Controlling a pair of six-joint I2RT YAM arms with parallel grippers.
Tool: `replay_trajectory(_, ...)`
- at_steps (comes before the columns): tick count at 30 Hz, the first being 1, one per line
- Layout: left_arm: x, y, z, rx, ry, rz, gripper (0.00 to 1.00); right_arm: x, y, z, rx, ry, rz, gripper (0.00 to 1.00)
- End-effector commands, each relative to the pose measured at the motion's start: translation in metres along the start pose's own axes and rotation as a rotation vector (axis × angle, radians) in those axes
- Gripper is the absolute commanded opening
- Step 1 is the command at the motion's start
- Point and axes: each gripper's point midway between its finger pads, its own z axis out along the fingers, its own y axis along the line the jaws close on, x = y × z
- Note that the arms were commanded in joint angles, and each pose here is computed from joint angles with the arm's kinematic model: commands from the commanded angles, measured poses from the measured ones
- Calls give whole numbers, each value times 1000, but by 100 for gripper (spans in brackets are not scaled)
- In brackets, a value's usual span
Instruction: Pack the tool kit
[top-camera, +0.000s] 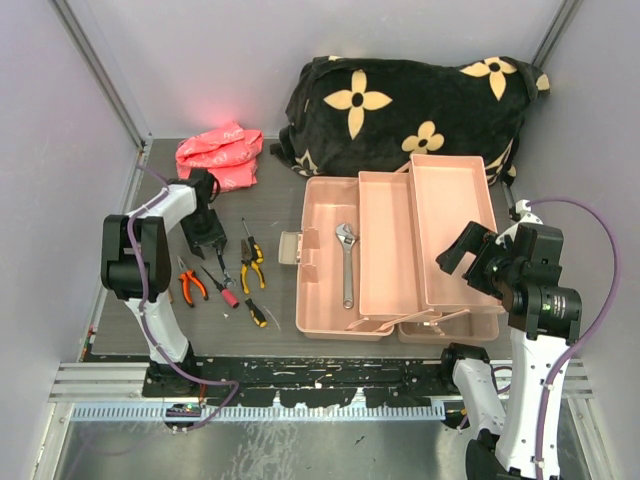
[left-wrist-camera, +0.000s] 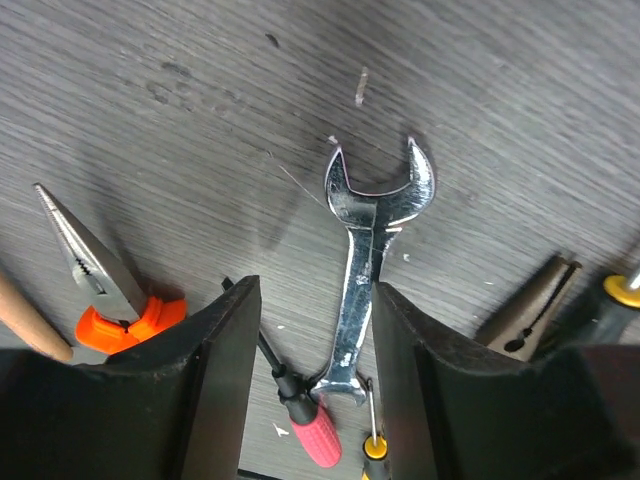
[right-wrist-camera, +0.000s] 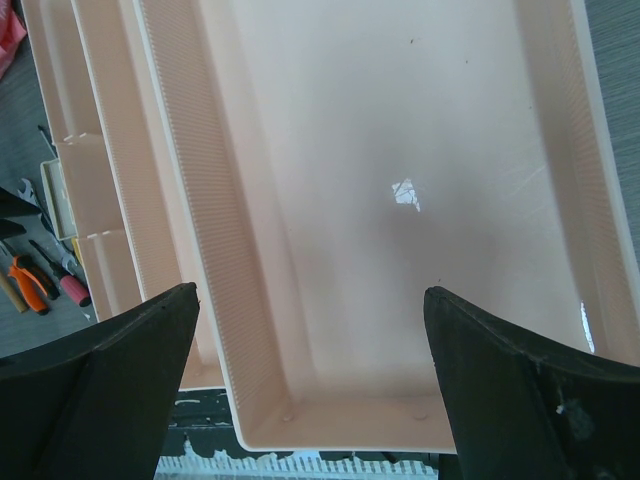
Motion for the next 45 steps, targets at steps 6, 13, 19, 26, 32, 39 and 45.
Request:
replay_trajectory(6, 13, -3, 18, 29, 44, 25, 44, -15, 7, -4, -19, -42, -16, 100)
replay_trajectory(13, 15, -7, 26, 49, 51, 18, 43, -14, 8, -6, -21, -43, -17, 100)
replay_trajectory(19, 18, -16, 31, 89, 65, -12, 52, -13, 7, -7, -20, -40, -21, 100)
replay_trajectory(26, 21, -20, 35, 101, 86, -20, 40, -11, 7, -9, -20, -39, -20, 100)
replay_trajectory(32, 25, -18, 31, 107, 91, -19, 0, -13, 9, -11, -21, -48, -15, 100)
replay_trajectory(39, -6, -39, -23, 226, 3, -2, 0, -12, 8, -9, -25, -48, -11, 100)
replay_trajectory(45, -30, -58, -84, 356, -79, 29, 0, -12, 10, -4, -38, -45, -4, 100)
